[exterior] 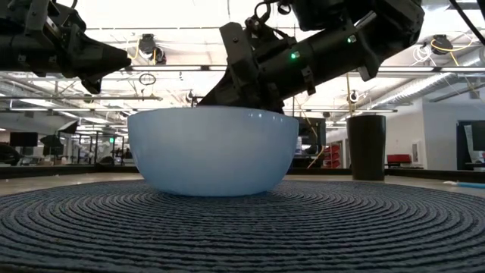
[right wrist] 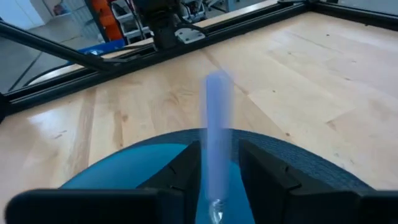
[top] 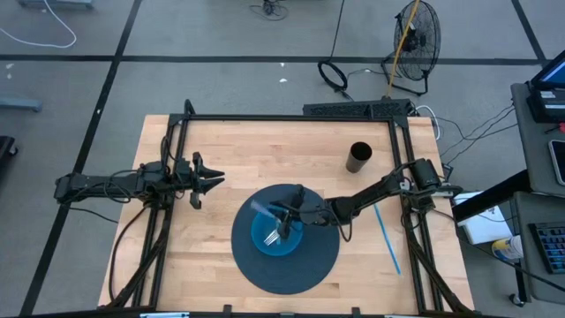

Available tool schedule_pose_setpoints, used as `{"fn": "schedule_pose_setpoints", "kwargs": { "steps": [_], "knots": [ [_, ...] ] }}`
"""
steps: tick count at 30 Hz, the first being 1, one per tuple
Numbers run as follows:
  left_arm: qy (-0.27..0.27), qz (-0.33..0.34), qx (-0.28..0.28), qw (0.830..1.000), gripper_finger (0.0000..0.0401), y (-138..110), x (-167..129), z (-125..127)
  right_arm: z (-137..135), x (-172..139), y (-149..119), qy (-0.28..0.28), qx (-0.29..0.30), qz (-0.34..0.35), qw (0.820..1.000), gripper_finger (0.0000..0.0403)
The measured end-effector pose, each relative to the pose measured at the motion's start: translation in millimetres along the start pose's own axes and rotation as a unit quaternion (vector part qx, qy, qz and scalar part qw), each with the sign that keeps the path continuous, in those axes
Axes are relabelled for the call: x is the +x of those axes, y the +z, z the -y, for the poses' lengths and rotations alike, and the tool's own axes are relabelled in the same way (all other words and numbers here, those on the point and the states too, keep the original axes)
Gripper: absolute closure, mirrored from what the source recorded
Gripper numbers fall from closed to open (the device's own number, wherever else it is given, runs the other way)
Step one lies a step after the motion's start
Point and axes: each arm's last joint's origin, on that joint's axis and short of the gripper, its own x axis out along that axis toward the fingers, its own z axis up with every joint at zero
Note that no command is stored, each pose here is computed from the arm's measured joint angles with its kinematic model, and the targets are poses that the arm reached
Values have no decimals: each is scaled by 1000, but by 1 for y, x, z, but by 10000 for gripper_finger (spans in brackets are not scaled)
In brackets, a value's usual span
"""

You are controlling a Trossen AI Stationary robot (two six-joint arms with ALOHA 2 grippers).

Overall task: Pick & Place Utensil
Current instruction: Put the black cup to the right of the blue bowl on the blue mat

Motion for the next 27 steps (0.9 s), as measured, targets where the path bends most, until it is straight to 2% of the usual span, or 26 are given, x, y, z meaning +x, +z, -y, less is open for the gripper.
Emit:
{"fn": "schedule_pose_setpoints", "kwargs": {
  "steps": [8,18,22,27],
  "knots": [
    [0,0,0,1000,308,0,0,0,0,0,1,2,-11,3,1000,272],
    [0,0,0,1000,308,0,0,0,-9,-4,9,28,-79,39,996,271],
    [0,0,-3,1000,308,0,0,0,-12,-13,20,47,-118,36,991,275],
    [0,-2,-4,1000,308,0,0,0,-10,-37,46,37,-160,-1,986,280]
  ]
}}
